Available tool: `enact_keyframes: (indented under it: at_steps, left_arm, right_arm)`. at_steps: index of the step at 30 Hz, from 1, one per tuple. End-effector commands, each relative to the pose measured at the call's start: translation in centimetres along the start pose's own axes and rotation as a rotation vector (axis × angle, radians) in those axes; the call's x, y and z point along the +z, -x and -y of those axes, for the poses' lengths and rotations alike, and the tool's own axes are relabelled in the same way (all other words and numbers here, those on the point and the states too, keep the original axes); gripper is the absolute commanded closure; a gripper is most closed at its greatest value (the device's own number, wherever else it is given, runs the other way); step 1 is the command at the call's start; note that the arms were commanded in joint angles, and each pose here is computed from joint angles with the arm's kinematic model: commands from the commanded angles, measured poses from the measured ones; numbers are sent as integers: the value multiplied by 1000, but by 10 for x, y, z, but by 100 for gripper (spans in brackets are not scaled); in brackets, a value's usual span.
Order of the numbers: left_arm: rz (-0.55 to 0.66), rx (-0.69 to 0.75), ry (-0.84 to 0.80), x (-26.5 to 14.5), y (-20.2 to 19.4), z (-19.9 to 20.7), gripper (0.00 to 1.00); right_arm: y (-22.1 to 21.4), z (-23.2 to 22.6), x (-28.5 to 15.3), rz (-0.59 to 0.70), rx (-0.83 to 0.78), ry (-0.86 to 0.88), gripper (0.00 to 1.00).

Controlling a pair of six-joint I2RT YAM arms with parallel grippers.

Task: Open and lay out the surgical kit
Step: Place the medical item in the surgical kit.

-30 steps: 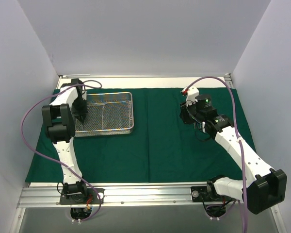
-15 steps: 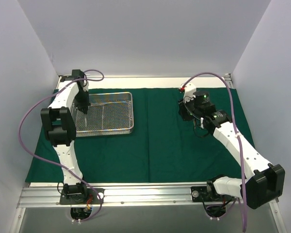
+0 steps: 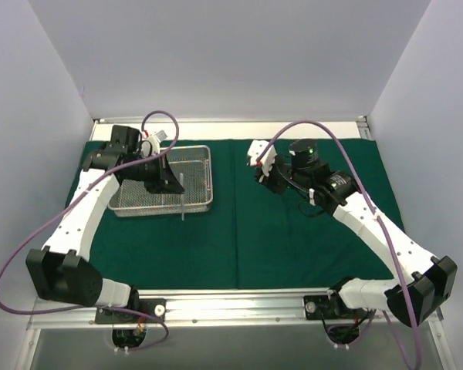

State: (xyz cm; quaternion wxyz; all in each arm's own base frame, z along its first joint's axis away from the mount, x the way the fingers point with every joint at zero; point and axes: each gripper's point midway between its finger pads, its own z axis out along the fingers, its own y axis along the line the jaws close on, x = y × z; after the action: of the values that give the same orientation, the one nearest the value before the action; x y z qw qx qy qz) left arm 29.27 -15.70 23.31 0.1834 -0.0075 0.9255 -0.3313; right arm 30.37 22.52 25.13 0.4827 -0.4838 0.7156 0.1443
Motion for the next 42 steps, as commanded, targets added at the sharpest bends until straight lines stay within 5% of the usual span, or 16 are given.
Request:
enact_keyframes:
  at_steps: [1, 2, 6, 10, 12, 24, 42]
  left_arm:
    - [-35, -79, -351, -22, -36, 69, 98]
    - [-107, -123, -422, -18, -58, 72, 98]
    - [-81, -91, -656, -51, -89, 115, 98]
    - [-184, -248, -810, -84, -116, 135, 98]
    - [-175, -173, -904, -108, -129, 148, 98]
    - [-384, -295, -950, -157, -185, 154, 98]
    - [-485, -427, -886, -148, -210, 136, 98]
  right_arm:
    - [48, -44, -29, 211, -364, 159, 84]
    - [57, -60, -34, 258, -415, 199, 83]
    - [77, -92, -60, 373, -568, 252, 73]
    - [89, -119, -77, 446, -683, 291, 70]
    - [96, -139, -85, 489, -735, 326, 69]
    - [123, -224, -79, 558, -983, 342, 61]
    - [155, -233, -58, 592, -1046, 222, 65]
